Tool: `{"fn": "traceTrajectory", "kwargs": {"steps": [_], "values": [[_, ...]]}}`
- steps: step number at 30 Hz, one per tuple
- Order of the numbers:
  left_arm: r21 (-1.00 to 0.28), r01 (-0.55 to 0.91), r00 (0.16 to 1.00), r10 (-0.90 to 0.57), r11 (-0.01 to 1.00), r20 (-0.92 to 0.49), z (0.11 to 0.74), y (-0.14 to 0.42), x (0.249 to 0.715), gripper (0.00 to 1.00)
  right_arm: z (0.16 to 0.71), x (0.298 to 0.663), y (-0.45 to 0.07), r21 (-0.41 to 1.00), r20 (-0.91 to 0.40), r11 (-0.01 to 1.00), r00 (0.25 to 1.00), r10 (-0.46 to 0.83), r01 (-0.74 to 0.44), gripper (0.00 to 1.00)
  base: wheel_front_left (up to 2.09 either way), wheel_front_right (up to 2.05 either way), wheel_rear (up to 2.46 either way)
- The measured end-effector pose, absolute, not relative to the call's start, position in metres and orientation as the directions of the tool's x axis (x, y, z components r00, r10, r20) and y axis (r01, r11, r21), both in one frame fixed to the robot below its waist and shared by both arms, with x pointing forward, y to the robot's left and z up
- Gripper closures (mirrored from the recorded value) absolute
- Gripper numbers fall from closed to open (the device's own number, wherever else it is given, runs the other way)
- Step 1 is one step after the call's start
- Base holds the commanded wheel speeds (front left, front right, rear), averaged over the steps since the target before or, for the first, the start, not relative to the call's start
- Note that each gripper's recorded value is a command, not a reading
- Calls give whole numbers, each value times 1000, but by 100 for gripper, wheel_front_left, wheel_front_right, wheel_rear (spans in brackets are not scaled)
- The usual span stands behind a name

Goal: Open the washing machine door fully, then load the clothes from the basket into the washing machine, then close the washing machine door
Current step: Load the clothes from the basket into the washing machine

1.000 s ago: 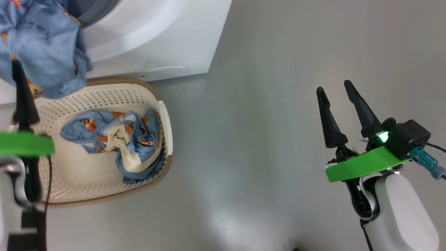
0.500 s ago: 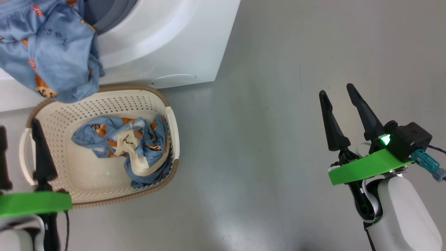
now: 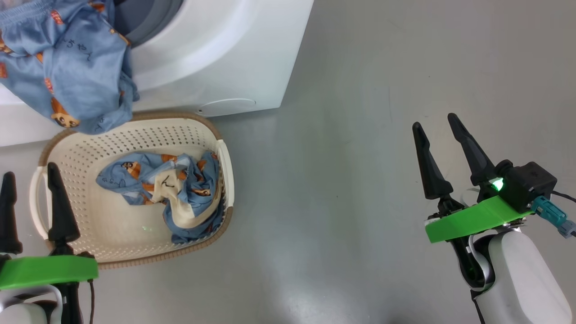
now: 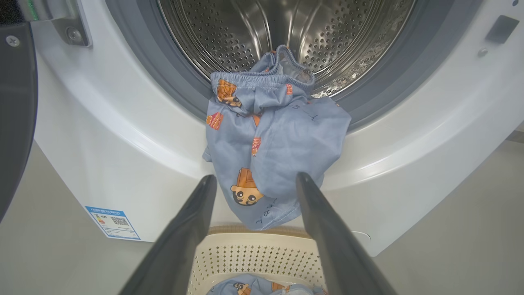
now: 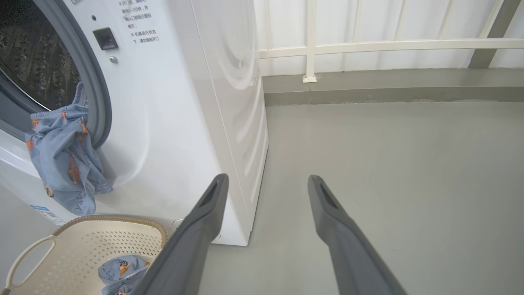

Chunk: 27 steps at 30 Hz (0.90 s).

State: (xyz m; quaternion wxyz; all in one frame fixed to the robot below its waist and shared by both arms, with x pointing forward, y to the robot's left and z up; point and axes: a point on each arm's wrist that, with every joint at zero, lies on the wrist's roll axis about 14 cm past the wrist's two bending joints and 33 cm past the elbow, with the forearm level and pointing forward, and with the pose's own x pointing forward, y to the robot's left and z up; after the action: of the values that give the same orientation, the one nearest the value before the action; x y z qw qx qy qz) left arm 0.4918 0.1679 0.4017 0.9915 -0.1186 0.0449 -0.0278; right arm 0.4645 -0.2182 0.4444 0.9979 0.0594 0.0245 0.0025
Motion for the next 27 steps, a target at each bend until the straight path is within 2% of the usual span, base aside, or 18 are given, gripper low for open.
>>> {"fn": "traceTrajectory", "kwargs": {"steps": [20, 27], "values": [[-273, 83, 970, -141, 958, -200, 350, 145, 524, 0, 426, 465, -220, 127, -91, 992, 996, -11, 22, 0, 0, 0, 0], [-274, 151, 939, -225, 950, -261, 325, 118, 546, 0, 421, 469, -221, 126, -98, 992, 995, -16, 29, 0, 0, 0, 0]]}}
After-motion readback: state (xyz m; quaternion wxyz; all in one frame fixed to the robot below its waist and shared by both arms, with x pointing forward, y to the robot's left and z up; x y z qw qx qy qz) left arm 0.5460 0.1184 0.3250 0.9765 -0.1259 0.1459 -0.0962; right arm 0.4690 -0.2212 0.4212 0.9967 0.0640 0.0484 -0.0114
